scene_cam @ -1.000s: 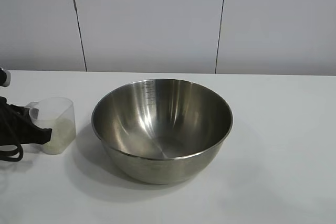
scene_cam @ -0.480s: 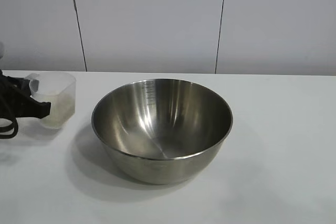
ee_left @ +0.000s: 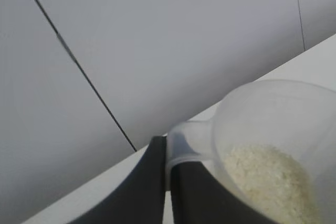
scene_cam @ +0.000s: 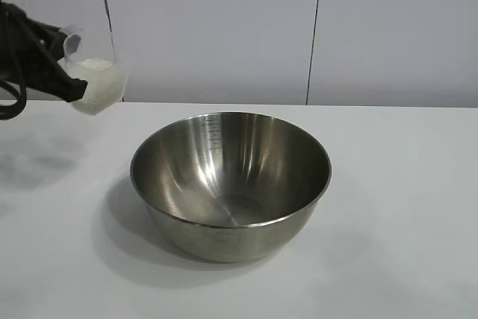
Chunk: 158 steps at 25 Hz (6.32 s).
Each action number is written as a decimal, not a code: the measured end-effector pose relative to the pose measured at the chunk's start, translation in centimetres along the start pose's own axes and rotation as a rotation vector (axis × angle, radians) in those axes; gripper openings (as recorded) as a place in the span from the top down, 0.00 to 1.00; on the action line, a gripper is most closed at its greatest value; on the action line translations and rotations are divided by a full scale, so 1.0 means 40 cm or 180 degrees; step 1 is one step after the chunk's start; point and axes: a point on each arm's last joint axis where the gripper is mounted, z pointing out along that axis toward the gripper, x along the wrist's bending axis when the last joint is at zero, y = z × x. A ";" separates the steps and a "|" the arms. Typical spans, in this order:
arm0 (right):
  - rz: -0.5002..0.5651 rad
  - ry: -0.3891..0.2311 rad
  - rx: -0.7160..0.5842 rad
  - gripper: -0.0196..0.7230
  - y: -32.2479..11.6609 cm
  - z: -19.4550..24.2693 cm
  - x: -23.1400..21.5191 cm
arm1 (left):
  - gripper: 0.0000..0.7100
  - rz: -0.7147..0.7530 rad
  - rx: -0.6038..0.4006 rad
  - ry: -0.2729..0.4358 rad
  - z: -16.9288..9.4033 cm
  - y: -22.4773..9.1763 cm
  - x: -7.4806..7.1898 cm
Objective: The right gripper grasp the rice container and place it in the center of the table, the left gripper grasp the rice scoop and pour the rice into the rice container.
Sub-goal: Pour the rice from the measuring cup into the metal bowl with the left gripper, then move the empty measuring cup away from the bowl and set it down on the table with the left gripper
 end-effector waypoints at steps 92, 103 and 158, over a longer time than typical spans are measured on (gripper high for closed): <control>0.0002 0.0000 0.0000 0.14 0.000 0.000 0.000 | 0.99 -0.2671 -0.0426 0.1191 -0.038 -0.094 0.009; 0.0002 0.0000 0.0000 0.14 0.000 0.000 0.000 | 0.99 -0.2662 -0.0207 0.1023 -0.105 -0.278 -0.056; 0.0002 0.0000 0.0000 0.14 0.000 0.000 0.000 | 0.40 -0.2440 0.0828 0.0364 -0.133 -0.418 -0.264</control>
